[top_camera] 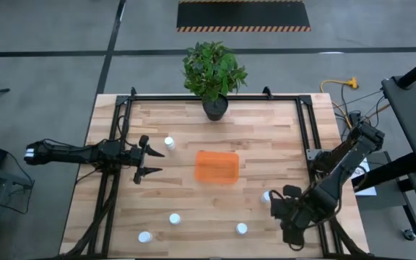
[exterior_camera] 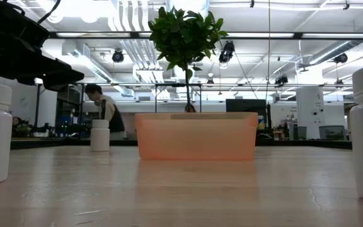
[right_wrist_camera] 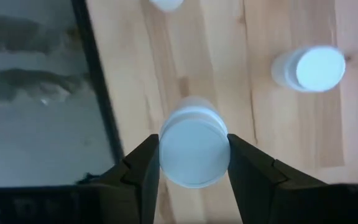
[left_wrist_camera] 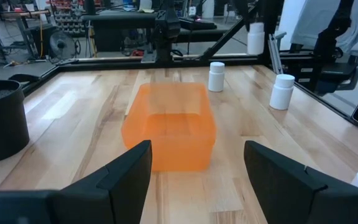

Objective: Pick and place pill bottles into a basket
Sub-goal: Put the white pill bottle into the orange bin

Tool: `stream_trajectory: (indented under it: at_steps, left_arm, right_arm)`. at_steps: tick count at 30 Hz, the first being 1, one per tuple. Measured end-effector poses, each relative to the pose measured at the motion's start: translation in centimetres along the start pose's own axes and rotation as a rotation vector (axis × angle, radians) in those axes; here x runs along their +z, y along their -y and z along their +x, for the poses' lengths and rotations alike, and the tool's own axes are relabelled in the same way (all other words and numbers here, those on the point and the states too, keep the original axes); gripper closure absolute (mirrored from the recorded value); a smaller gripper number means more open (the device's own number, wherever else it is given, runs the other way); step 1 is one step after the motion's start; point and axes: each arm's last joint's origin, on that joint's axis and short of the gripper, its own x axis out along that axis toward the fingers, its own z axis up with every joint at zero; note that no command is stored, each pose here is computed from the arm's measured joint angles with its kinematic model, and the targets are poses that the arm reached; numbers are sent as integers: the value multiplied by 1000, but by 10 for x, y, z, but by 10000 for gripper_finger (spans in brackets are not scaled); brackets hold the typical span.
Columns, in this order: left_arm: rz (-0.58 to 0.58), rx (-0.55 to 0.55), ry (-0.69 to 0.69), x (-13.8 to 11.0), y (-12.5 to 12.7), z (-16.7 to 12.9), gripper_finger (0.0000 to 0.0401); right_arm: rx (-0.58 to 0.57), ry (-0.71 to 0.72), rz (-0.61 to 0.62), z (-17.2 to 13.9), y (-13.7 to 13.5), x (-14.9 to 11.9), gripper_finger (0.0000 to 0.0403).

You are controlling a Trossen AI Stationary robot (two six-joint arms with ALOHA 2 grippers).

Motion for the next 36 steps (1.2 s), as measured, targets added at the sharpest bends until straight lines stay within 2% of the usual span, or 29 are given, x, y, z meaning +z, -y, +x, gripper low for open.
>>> stream_trajectory:
  at_steps: [3, 9, 16, 28, 36]
  left_arm:
    - [0, 0, 0, 0, 0, 0, 163]
    - [0, 0, 0, 0, 0, 0, 163]
    - [0, -1, -2, 0, 0, 0, 163]
    - [0, -1, -2, 0, 0, 0, 163]
    - [0, -1, -2, 0, 0, 0, 163]
  right_arm:
    - [2, 17, 47, -12, 4, 13, 261]
    - [-72, 22, 165, -32, 24, 36, 261]
    - [-86, 64, 215, -47, 48, 65, 261]
    - [-122, 89, 139, -55, 95, 101, 261]
    - [-158, 61, 53, -58, 121, 113, 261]
